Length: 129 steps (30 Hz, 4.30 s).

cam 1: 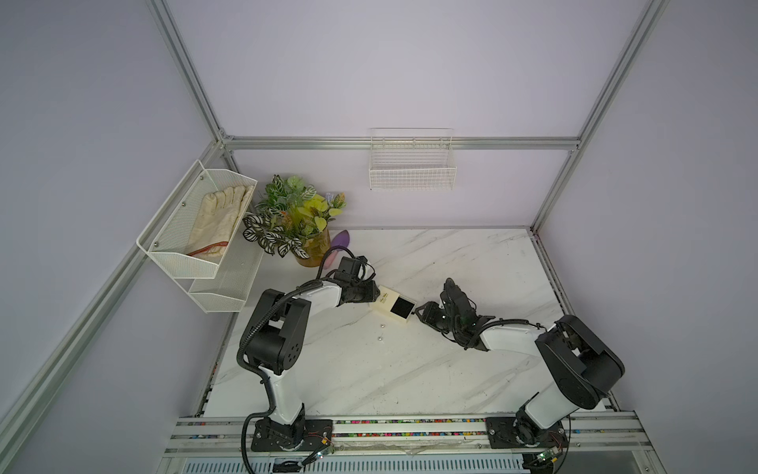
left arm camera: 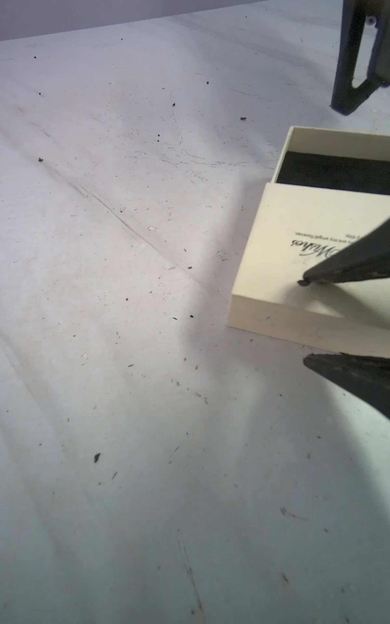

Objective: Place the earrings into the drawer-style jewelry box
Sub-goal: Open the drawer in the jewelry box, then pick up the earring from the center of the board.

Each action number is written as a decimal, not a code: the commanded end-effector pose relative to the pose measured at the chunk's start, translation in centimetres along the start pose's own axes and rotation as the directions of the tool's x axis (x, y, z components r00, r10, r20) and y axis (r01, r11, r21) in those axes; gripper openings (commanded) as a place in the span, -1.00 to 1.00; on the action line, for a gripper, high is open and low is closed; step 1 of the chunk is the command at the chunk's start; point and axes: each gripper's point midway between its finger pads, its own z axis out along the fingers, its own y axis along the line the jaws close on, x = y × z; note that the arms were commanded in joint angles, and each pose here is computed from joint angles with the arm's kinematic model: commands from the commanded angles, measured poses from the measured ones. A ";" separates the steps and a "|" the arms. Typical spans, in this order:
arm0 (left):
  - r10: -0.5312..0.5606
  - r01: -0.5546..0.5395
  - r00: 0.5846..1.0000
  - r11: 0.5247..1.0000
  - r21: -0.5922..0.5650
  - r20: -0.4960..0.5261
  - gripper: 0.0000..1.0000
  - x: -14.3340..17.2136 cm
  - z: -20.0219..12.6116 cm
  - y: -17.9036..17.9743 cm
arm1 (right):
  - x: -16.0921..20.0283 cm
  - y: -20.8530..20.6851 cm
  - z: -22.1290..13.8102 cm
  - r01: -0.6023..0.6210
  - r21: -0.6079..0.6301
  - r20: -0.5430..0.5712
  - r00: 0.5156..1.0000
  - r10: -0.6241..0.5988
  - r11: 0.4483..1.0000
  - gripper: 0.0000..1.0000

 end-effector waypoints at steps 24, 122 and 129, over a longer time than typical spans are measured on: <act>-0.049 0.104 0.942 0.983 -0.151 0.333 0.68 -5.3 -12.9 0.9 | 11.0 7.7 0.4 0.796 -0.238 -0.060 0.560 -0.826 0.557 0.18; -0.406 0.553 0.719 0.826 -0.110 0.564 0.69 1.0 -19.1 16.3 | 14.5 5.4 6.1 0.896 -0.019 -0.846 0.223 -0.485 0.444 -0.42; -0.406 0.553 0.718 0.826 -0.110 0.565 0.69 1.0 -19.1 16.4 | 14.8 4.5 6.2 0.908 -0.006 -0.856 0.212 -0.472 0.419 -0.42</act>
